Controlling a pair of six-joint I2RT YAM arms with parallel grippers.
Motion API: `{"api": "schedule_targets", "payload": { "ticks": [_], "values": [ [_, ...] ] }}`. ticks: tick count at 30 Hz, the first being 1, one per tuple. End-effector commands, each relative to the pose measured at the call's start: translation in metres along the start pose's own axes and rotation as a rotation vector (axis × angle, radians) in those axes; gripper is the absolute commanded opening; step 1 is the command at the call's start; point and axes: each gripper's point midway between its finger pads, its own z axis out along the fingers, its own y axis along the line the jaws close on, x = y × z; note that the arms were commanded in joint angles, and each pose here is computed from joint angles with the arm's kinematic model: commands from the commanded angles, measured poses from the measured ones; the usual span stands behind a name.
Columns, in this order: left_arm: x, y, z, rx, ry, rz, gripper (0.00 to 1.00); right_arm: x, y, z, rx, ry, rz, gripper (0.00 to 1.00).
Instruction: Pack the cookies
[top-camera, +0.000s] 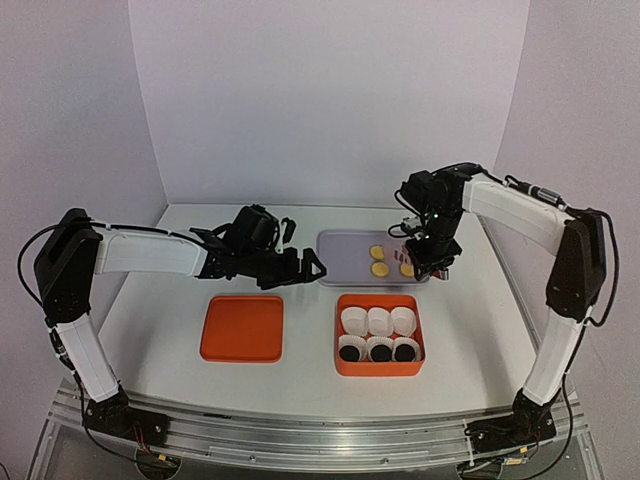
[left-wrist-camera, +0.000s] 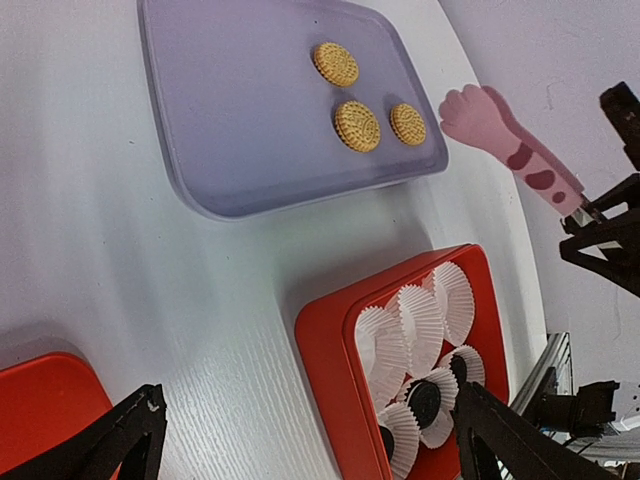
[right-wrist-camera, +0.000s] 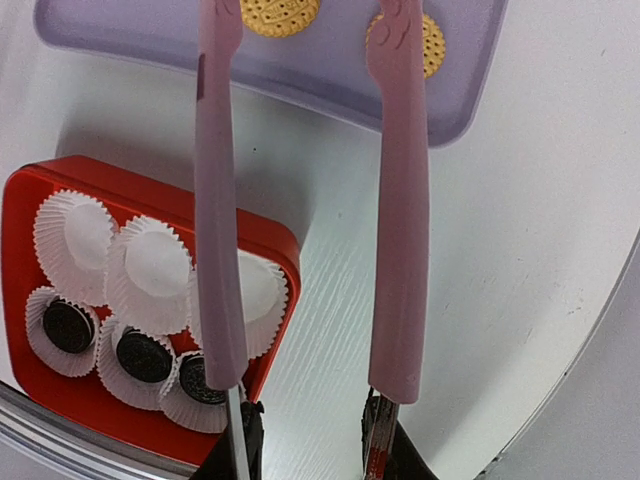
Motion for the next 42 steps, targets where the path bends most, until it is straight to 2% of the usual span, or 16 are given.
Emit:
{"api": "schedule_targets", "payload": {
  "ticks": [1,8,16,24,42],
  "values": [
    [-0.016,-0.014,-0.004,0.019,-0.035,0.029,1.0,-0.01,0.0,0.004,0.026,0.058,-0.06,0.3],
    [-0.016,-0.013,0.0,0.016,-0.03,0.029,1.0,-0.016,-0.001,0.028,0.063,0.147,-0.099,0.31],
    [-0.012,-0.009,0.003,0.013,-0.018,0.026,1.0,-0.02,0.004,0.043,0.053,0.191,-0.123,0.33],
    [-0.009,-0.007,0.004,0.012,-0.016,0.02,1.0,-0.021,0.011,0.052,0.021,0.217,-0.14,0.33],
    [-0.009,-0.007,0.004,0.009,-0.016,0.018,1.0,-0.027,0.005,0.067,0.069,0.243,-0.128,0.33]
  ]
}}
